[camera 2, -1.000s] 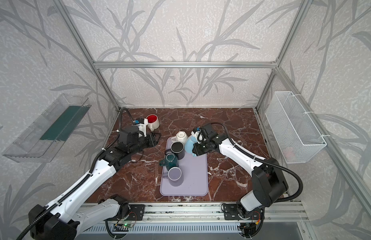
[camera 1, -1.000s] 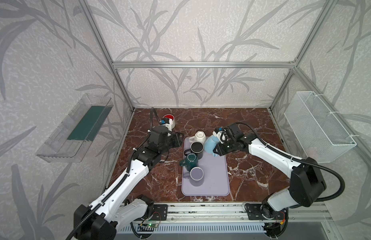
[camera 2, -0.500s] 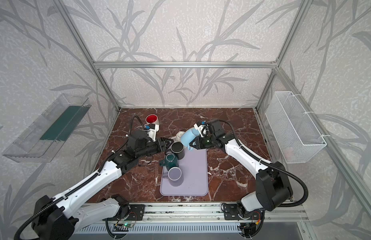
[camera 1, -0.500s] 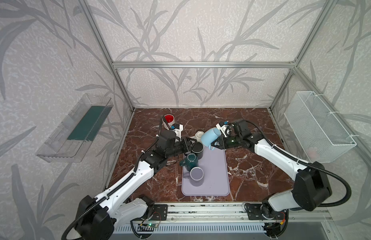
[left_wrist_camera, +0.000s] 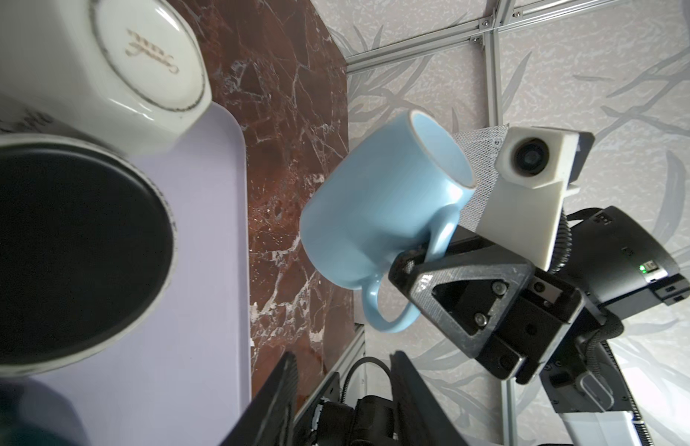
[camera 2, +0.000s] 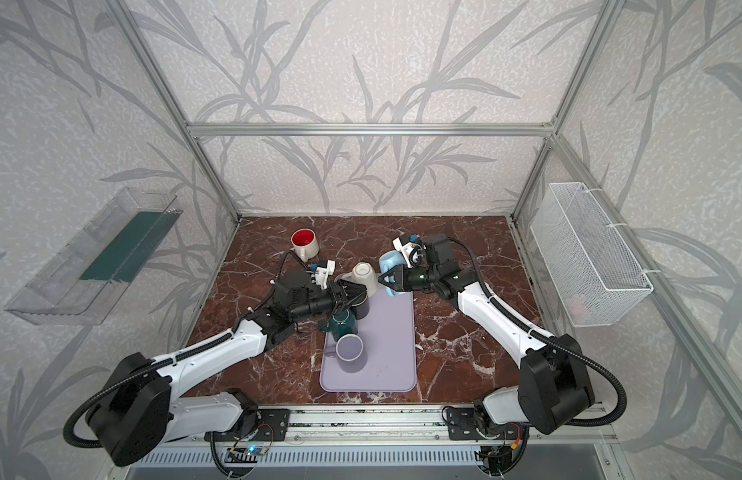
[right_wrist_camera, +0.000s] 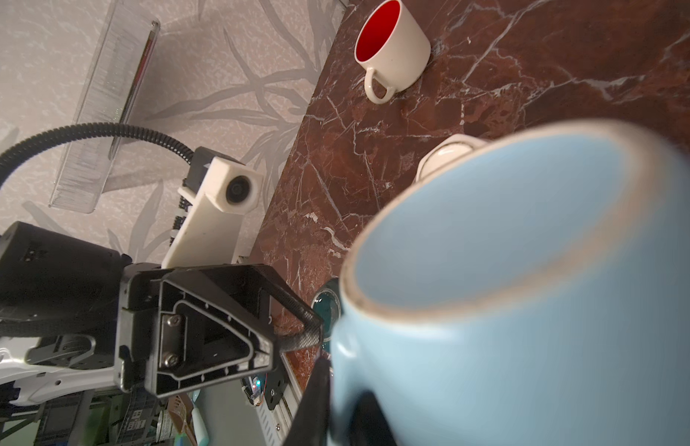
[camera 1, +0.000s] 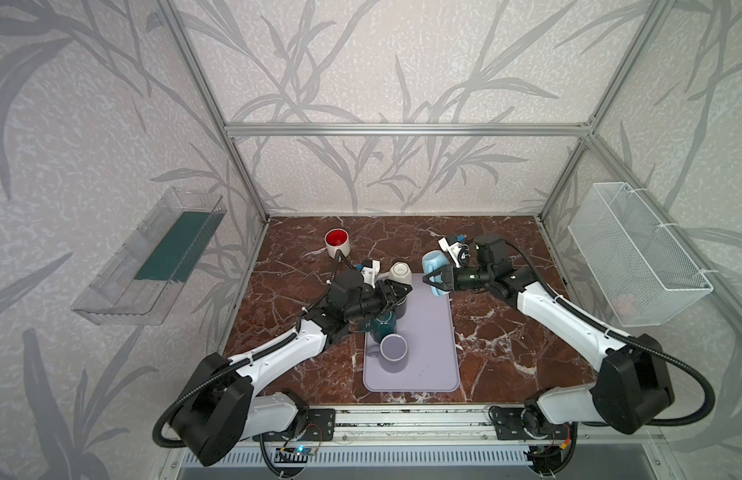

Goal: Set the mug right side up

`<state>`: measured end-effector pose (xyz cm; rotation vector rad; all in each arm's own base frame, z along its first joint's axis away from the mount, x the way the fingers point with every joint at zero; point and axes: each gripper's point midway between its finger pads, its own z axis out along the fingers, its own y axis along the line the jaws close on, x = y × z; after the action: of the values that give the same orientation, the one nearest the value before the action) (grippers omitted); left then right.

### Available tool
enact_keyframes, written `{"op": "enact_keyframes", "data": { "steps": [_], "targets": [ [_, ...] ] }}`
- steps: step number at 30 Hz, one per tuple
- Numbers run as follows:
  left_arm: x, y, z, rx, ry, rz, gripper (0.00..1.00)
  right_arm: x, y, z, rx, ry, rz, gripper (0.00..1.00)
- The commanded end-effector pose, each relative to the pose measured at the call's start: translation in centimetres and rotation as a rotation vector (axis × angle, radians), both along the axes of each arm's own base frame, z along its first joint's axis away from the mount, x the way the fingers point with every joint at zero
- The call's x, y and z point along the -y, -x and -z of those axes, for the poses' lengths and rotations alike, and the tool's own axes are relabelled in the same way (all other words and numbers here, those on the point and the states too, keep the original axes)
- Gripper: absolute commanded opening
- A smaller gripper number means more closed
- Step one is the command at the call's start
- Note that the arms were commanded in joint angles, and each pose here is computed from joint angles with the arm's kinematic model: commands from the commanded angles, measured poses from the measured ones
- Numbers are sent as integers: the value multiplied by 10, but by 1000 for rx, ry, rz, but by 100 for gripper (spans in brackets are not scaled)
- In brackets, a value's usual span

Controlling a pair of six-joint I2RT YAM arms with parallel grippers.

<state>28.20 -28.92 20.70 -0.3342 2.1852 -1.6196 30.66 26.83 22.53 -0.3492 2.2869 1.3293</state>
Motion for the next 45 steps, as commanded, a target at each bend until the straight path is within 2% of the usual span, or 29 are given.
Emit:
{"op": "enact_keyframes", "data": {
  "steps": [1, 3, 6, 11, 16, 23, 32, 39, 45],
  "targets": [
    [14, 0, -30, 17, 165, 28, 43, -3, 0, -37, 112, -81, -23, 0],
    [19, 0, -32, 19, 191, 43, 43, -2, -1, -38, 108, -84, -12, 0],
    [23, 5, -30, 47, 128, 76, 42, 0, -4, -41, 97, -84, 11, 0],
    [14, 19, -29, 159, -185, 117, 42, 5, -9, -48, 84, -73, 49, 0],
    [11, 22, -32, 244, -331, 98, 42, 9, -16, -52, 37, -102, 123, 0],
    [18, 27, -24, 358, -680, 84, 40, 22, -24, -53, -26, -121, 272, 0],
    [23, 13, -30, 566, -731, -59, 38, 18, -32, -60, -190, -296, 356, 0],
    [39, 6, -43, 759, -671, -80, 38, 29, -38, -68, -228, -379, 477, 0],
    [51, 9, -50, 876, -585, -78, 39, 33, -41, -70, -224, -422, 561, 0]
  ]
}}
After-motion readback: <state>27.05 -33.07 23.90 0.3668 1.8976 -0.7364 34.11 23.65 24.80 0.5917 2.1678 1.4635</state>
